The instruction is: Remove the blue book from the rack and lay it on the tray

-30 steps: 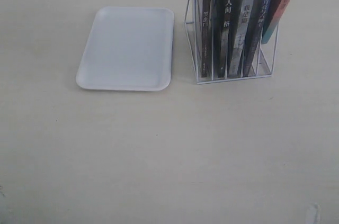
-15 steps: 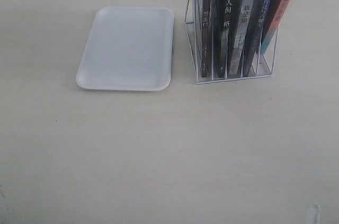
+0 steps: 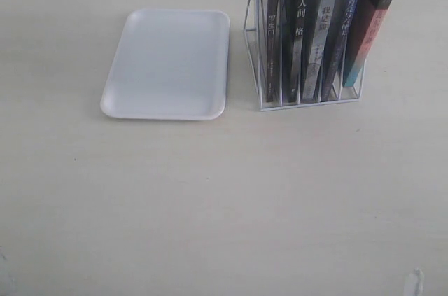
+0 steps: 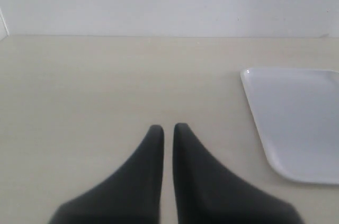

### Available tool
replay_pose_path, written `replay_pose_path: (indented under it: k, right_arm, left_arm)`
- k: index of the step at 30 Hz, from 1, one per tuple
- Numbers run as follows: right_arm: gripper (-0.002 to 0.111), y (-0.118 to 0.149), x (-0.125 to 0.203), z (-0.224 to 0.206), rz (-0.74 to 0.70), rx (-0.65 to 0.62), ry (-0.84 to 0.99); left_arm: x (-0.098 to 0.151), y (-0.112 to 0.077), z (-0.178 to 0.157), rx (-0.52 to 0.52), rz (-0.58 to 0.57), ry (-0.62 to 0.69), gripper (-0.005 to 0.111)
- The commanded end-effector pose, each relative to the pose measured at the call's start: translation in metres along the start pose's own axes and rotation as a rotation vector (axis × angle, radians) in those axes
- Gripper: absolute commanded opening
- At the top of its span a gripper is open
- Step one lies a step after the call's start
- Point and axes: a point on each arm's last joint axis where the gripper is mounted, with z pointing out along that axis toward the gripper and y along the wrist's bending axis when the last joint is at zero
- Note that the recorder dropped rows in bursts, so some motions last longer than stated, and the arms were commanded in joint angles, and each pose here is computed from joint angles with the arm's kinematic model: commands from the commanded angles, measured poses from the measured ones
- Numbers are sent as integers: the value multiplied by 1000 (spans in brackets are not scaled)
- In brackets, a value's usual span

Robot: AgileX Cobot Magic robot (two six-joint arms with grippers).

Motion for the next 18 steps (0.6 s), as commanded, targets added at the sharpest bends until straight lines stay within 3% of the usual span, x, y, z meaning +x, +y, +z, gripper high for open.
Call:
replay_pose_path:
  k: [1,8,14,18]
  right_arm:
    - [0,0,-1,-8,-10,3,-39]
    - [3,1,-1,-8,-7,-11,-39]
    - [40,1,-1,-8,-11,-11,-39]
    - [44,1,-2,-10,-11,-12,-46]
  left_arm:
    - [1,0,0,8,6,-4,6]
    - [1,0,0,8,6,-4,6]
    - [1,0,0,8,6,-4,6]
    - [1,0,0,8,6,-4,6]
